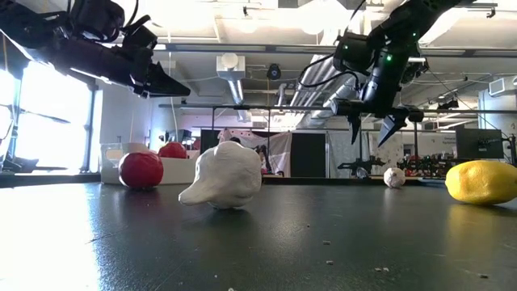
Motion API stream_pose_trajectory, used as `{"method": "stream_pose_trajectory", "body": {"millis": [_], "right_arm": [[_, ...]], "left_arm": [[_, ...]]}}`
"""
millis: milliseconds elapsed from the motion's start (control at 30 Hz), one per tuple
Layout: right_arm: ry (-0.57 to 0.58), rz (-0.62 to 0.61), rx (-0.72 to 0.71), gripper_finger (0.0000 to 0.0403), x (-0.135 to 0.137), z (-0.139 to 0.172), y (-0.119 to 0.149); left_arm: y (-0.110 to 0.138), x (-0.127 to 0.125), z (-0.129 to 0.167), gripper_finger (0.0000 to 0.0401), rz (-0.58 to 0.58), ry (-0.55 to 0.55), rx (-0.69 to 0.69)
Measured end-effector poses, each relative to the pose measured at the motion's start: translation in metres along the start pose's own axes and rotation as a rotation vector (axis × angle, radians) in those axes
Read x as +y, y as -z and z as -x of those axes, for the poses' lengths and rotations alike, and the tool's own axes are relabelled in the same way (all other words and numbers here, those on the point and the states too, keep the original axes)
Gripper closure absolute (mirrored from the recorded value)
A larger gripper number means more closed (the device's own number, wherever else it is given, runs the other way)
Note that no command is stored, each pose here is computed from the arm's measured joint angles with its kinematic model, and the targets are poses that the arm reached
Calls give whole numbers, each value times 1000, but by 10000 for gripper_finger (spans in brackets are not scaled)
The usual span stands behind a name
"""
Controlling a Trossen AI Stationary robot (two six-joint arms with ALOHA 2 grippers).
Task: Sort produce into baskets
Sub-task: Put the white garlic into the transparent bin
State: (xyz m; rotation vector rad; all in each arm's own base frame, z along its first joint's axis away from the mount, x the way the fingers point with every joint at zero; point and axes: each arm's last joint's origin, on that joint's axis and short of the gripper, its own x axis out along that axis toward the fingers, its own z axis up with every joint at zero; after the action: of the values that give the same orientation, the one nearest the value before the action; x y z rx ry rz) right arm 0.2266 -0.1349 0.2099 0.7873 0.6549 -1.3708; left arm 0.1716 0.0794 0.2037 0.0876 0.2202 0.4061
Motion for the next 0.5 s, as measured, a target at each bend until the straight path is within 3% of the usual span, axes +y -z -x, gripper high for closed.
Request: {"method": "stream_pose_trajectory", "body": {"millis": [367, 500], "right_arm": [[159, 12, 85, 130, -4, -28, 12], [267, 1, 39, 130, -10, -31, 14]], "left_arm": [[0, 0, 0, 369, 0, 0, 0], [0, 0, 0, 369, 0, 0, 0]]}}
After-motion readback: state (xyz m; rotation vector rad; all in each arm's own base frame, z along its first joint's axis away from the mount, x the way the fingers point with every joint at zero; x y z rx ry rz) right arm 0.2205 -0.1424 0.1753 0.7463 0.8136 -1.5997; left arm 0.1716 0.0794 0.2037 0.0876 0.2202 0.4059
